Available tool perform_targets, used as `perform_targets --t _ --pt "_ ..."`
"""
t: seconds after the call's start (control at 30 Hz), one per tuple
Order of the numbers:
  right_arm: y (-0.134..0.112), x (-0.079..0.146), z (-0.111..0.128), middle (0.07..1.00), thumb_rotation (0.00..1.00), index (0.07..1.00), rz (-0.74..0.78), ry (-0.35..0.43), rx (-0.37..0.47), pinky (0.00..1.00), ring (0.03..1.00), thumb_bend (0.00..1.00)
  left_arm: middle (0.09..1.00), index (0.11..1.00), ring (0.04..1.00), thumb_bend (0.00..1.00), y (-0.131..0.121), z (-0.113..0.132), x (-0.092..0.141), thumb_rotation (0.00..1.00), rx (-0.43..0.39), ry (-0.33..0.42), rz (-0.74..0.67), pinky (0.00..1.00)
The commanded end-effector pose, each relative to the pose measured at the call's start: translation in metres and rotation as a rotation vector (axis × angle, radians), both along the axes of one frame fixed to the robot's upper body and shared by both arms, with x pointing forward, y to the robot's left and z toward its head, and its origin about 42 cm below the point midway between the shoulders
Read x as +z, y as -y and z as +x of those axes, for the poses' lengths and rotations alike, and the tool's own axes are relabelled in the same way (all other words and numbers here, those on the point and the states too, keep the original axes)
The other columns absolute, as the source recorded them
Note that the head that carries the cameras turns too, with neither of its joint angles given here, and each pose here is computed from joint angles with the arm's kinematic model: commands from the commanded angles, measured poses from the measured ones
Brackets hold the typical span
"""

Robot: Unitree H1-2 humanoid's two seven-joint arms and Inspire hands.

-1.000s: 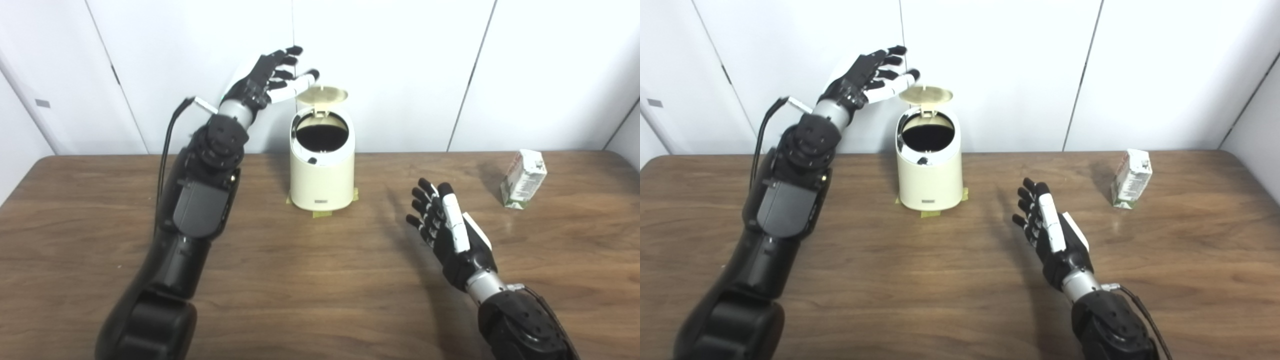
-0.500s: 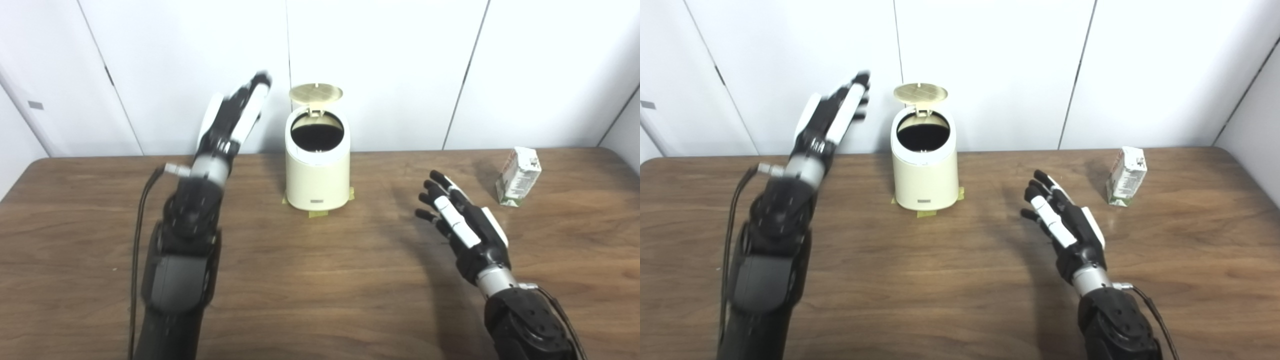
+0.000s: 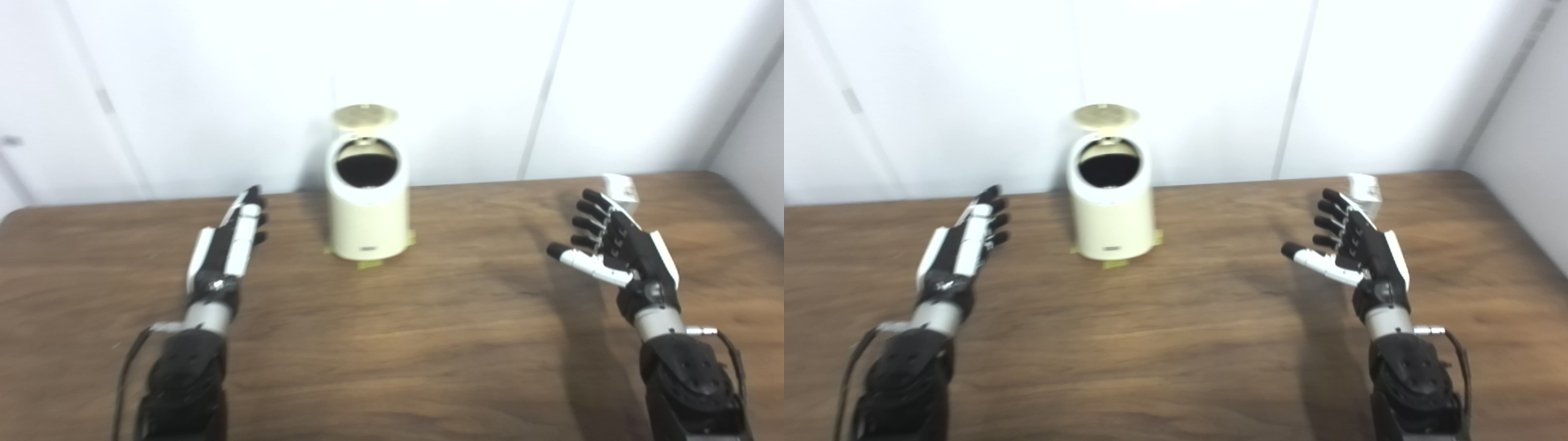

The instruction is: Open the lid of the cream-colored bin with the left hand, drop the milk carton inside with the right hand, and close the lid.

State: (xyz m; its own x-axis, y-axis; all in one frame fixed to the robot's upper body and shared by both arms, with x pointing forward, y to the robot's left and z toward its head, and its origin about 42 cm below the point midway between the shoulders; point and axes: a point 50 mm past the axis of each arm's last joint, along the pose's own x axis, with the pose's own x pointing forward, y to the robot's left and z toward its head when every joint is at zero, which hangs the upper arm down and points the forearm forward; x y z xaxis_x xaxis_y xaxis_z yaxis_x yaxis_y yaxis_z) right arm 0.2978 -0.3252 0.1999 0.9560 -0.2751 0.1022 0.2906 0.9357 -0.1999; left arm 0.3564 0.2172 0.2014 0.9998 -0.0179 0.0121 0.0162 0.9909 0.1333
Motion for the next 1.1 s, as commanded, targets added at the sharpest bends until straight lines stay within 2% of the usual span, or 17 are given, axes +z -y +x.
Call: perform_targets --t 0.0,0.17,0.33,0.43,0.53,0.7,0.8,0.87,0.97,1.07 --pt "0.007 0.028 -0.001 0.791 0.13 0.783 -0.076 0.09 -0.058 0.71 0.767 0.82 0.959 0.983 0.929 0.43 0.0 0.004 0.023 1.0 -0.018 0.109 -0.002 0.9" --pt "0.033 0.039 -0.007 0.787 0.06 0.777 -0.173 0.118 -0.135 0.71 0.755 0.84 0.954 0.982 0.931 0.43 -0.007 0.004 0.021 1.0 -0.033 0.106 0.001 0.91" --pt "0.053 0.048 -0.005 0.798 0.09 0.784 -0.271 0.084 -0.221 0.71 0.753 0.87 0.965 0.993 0.949 0.42 -0.014 0.007 0.018 1.0 -0.047 0.094 -0.005 0.94" --pt "0.06 0.059 0.0 0.785 0.06 0.77 -0.341 0.075 -0.245 0.69 0.757 0.88 0.964 0.985 0.95 0.4 -0.017 0.007 0.016 1.0 -0.044 0.085 -0.011 0.95" --pt "0.062 0.072 0.008 0.803 0.01 0.786 -0.38 0.076 -0.236 0.72 0.783 0.88 0.958 0.974 0.947 0.39 -0.018 0.007 0.015 1.0 -0.047 0.083 0.0 0.94" --pt "0.069 0.085 0.03 0.82 0.01 0.799 -0.434 0.083 -0.206 0.66 0.784 0.92 0.958 0.98 0.953 0.4 -0.018 0.008 0.017 1.0 -0.058 0.084 0.0 0.94" --pt "0.076 0.091 0.05 0.838 0.03 0.825 -0.525 0.03 -0.186 0.58 0.794 0.93 0.953 0.985 0.947 0.41 -0.018 0.007 0.018 1.0 -0.064 0.085 0.018 0.94" --pt "0.08 0.096 0.064 0.851 0.03 0.823 -0.587 -0.026 -0.169 0.63 0.818 0.94 0.953 0.989 0.953 0.42 -0.019 0.007 0.019 1.0 -0.073 0.084 0.022 0.94" --pt "0.084 0.104 0.084 0.866 0.03 0.828 -0.675 -0.106 -0.144 0.63 0.835 0.94 0.951 0.991 0.958 0.42 -0.021 0.006 0.021 1.0 -0.083 0.081 0.036 0.94" --pt "0.085 0.109 0.097 0.868 0.02 0.83 -0.734 -0.144 -0.122 0.63 0.838 0.95 0.949 0.989 0.959 0.43 -0.022 0.005 0.021 1.0 -0.085 0.082 0.045 0.94"
